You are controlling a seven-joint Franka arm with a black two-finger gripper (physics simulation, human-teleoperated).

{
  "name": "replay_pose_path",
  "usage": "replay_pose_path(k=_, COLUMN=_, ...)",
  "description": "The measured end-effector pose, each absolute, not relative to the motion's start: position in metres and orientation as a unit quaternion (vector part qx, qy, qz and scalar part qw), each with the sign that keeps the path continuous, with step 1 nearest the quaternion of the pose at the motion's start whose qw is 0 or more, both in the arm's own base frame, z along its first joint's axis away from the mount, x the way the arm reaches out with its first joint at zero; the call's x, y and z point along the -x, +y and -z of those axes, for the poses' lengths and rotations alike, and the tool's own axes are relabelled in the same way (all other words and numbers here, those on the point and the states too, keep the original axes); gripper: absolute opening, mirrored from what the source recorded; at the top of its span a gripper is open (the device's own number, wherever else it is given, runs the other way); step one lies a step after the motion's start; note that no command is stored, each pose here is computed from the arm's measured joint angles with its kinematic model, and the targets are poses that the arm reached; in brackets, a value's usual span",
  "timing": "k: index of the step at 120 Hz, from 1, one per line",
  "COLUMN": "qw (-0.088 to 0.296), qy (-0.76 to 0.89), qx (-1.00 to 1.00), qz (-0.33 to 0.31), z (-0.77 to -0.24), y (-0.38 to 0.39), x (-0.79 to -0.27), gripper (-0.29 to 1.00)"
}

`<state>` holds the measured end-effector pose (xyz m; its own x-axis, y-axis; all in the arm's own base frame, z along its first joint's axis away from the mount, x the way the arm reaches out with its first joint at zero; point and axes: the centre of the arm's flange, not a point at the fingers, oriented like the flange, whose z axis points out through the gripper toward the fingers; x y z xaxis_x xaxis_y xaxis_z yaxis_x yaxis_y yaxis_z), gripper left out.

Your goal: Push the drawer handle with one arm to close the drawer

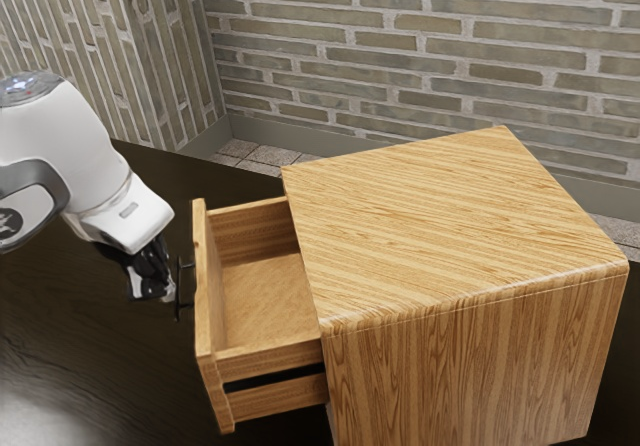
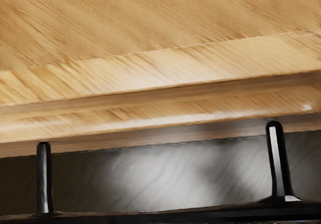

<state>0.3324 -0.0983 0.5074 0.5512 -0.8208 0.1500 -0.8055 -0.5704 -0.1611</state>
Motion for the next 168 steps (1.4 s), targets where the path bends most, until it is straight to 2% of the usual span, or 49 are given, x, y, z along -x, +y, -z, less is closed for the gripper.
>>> replay_pose_path(k=135, qw=0.041, qy=0.509, qx=0.853, qz=0.107, z=-0.51, y=-0.221, x=-0.396, gripper=-0.08)
replay_pose_path(k=168, qw=0.044, qy=0.502, qx=0.857, qz=0.106, z=-0.516, y=-0.216, x=-0.382, gripper=-0.08)
